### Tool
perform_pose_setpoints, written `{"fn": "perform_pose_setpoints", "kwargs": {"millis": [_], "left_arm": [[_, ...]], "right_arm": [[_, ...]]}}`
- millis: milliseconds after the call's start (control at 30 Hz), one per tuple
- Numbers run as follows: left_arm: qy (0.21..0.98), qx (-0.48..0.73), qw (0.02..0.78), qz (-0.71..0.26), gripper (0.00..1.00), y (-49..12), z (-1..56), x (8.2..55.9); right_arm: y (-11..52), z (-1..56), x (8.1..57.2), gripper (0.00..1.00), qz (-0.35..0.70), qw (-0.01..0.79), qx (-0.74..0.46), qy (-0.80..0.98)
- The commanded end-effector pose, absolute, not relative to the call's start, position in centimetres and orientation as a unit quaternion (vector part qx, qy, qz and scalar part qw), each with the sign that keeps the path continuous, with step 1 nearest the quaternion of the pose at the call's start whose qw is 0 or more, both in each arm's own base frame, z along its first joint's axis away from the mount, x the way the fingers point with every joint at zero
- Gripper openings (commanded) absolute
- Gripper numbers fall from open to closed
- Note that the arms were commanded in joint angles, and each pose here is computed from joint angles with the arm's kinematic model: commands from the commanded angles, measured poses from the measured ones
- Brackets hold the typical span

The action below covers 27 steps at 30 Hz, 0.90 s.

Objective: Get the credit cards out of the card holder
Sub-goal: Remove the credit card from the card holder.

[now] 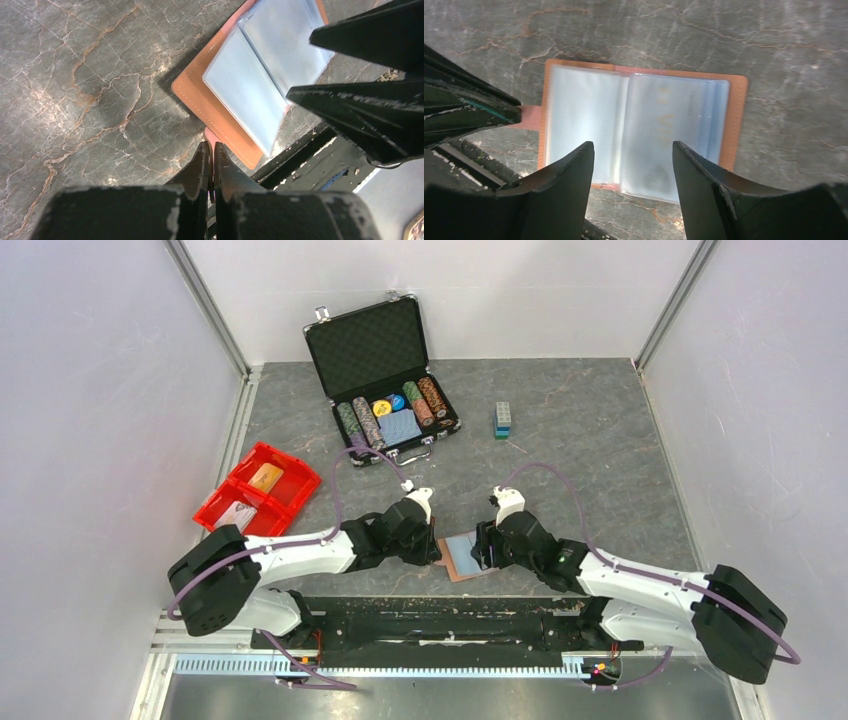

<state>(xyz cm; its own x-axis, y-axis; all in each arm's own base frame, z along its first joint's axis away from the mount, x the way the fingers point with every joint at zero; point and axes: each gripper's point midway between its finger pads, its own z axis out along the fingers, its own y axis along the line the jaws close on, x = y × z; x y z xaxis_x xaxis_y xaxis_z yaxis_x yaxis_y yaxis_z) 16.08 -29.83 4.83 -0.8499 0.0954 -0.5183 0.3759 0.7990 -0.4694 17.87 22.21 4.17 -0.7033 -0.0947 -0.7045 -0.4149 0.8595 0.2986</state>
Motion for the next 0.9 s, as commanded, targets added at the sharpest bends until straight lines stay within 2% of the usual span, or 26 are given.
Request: {"fn": "perform_pose_setpoints", "kwargs": {"millis": [0,400,867], "left_arm": [[0.901,0.130,0.266,-0.315,0.06,-30.6,6.0,16.5],[0.899,0.132,0.262,-0.324,0.06,-31.1,6.3,16.5],[0.900,0.134,0.260,-0.324,0.06,-31.4,6.2,16.6]], "right_arm": [[20.8,5.8,19.6,0.62,0.175,0.394,-0.136,0.892],[20.4,3.9,19.4,0.62,0.152,0.372,-0.144,0.904],[22.6,4.0,17.8,0.61,0.241,0.358,-0.140,0.891]]}}
